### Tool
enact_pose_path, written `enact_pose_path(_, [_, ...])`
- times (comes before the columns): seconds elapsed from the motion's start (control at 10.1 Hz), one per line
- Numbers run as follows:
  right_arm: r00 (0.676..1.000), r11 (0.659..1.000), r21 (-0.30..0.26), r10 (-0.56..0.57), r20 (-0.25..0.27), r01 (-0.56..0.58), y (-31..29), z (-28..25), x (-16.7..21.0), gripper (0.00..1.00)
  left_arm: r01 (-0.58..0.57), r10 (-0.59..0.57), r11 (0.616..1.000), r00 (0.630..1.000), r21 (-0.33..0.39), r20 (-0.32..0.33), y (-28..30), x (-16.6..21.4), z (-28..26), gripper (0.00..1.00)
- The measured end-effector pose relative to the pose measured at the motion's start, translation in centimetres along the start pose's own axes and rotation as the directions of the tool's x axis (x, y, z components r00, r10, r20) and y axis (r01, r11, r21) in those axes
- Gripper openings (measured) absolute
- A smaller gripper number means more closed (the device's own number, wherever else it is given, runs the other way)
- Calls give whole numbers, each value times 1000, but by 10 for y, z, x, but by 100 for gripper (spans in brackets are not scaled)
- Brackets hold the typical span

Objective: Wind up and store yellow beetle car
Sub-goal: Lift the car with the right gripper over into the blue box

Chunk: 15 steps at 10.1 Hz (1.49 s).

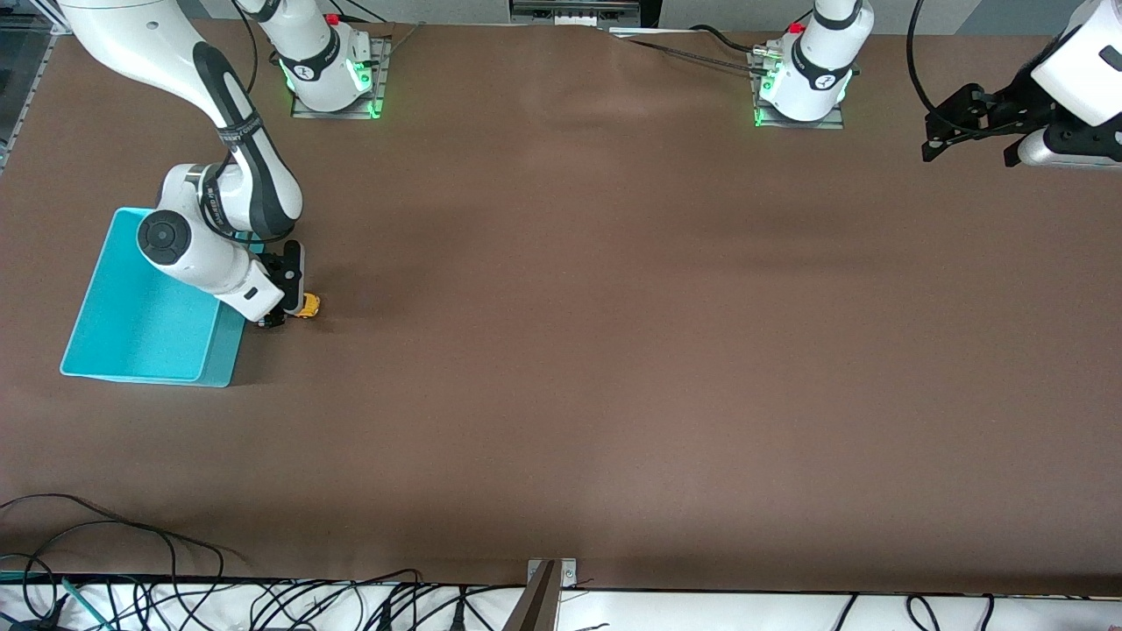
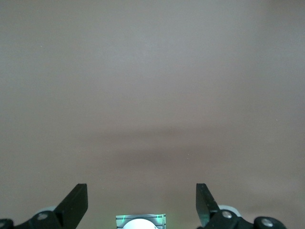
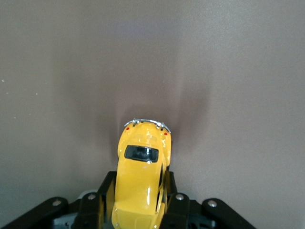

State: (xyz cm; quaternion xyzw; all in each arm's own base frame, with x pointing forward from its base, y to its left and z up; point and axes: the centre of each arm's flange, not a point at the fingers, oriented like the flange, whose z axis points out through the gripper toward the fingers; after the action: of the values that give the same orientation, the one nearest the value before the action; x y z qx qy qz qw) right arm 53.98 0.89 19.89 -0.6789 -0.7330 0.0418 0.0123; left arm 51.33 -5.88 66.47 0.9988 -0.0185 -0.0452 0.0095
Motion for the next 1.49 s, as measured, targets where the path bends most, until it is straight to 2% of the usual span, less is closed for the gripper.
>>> enact_pose_path(0.2, [1000, 1000, -11, 3, -3, -3, 3, -13, 0, 45, 0, 0, 1000, 1000, 0, -1, 0, 0, -1, 100])
enact_pose_path(0.4, [1000, 998, -50, 23, -11, -24, 10, -52, 0, 44, 0, 0, 1000, 1000, 0, -1, 0, 0, -1, 100])
enact_pose_path(0.5, [999, 998, -47, 31, -17, -32, 13, -74, 1, 44, 0, 0, 1000, 1000, 0, -2, 0, 0, -1, 100])
enact_pose_path(0.7, [998, 998, 4, 62, -25, -62, 18, -113, -1, 44, 0, 0, 1000, 1000, 0, -1, 0, 0, -2, 100])
enact_pose_path(0.8, [996, 997, 8, 83, -26, -83, 22, -130, -8, 44, 0, 0, 1000, 1000, 0, -1, 0, 0, -1, 100])
enact_pose_path(1.0, [986, 986, 23, 167, -15, -167, 20, -148, -56, 44, 0, 0, 1000, 1000, 0, -1, 0, 0, -1, 100])
enact_pose_path(1.19, [973, 973, 14, 232, 23, -232, 7, -150, -125, 44, 0, 0, 1000, 1000, 0, 0, 0, 0, -1, 100])
enact_pose_path(1.49, [934, 937, 6, 349, 73, -351, -14, -111, -207, 44, 1, -1, 1000, 1000, 0, 1, 0, 0, -1, 100])
